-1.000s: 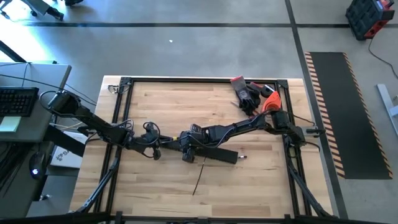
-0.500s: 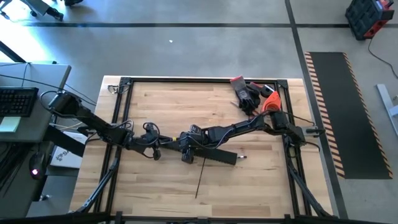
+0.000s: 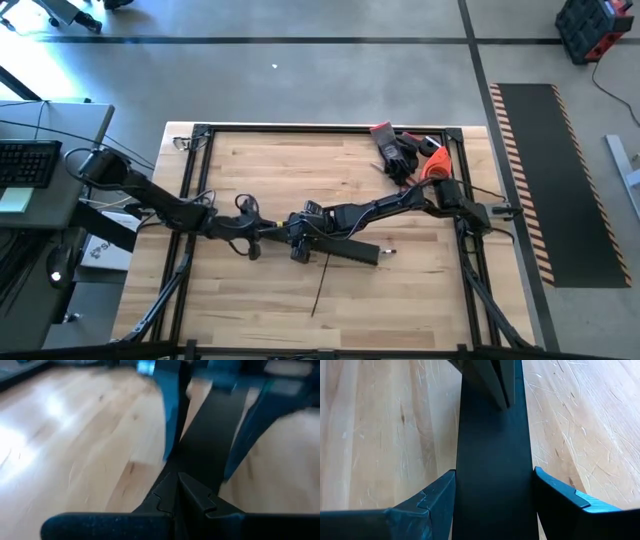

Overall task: Ziptie cables
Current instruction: Close the cable duct cover

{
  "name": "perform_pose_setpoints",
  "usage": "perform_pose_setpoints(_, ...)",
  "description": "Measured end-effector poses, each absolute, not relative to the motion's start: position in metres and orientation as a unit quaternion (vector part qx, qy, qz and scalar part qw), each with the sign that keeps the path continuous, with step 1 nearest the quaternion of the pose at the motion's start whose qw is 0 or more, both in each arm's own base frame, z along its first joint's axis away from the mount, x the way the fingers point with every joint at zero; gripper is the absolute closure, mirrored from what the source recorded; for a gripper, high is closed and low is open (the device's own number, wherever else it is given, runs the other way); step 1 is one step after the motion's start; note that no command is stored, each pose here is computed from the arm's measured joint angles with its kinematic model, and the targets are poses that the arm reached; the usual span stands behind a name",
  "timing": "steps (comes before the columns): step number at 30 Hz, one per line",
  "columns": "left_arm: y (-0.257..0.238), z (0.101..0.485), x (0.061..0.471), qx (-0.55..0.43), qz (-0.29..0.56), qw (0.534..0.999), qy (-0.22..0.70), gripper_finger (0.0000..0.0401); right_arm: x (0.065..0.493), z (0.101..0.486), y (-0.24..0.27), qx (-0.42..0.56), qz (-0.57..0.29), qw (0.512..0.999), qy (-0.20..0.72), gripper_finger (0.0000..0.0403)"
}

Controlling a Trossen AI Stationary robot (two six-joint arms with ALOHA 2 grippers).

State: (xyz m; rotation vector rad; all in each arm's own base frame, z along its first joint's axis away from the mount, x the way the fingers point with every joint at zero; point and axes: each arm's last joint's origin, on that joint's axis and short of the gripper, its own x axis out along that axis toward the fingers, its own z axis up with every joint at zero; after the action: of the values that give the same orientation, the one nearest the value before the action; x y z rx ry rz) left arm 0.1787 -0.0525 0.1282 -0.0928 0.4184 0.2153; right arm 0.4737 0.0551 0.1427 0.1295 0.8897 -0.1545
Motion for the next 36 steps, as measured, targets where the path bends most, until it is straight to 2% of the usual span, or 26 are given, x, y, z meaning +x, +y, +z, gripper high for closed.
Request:
perform_pose_setpoints(4,-0.050,0.116,0.180,-0.043,0.118,0.964,0.236,0.0401,0.474,0.143,0.055,0.063,-0.075,0.898,0.429,0.0194)
perform_pose_setpoints(17,-0.051,0.096,0.189,-0.046,0.145,0.957,0.248,0.0401,0.473,0.142,0.057,0.061,-0.086,0.899,0.426,0.0193)
perform_pose_setpoints(23,-0.051,0.096,0.190,-0.047,0.144,0.957,0.247,0.0401,0.470,0.141,0.063,0.045,-0.081,0.895,0.435,0.0118)
perform_pose_setpoints(30,-0.051,0.096,0.190,-0.044,0.142,0.958,0.247,0.0401,0.456,0.186,0.074,0.005,-0.087,0.904,0.418,0.0105)
perform_pose_setpoints(36,-0.051,0.096,0.189,-0.044,0.141,0.958,0.247,0.0401,0.416,0.230,0.097,-0.051,-0.114,0.885,0.448,0.0114)
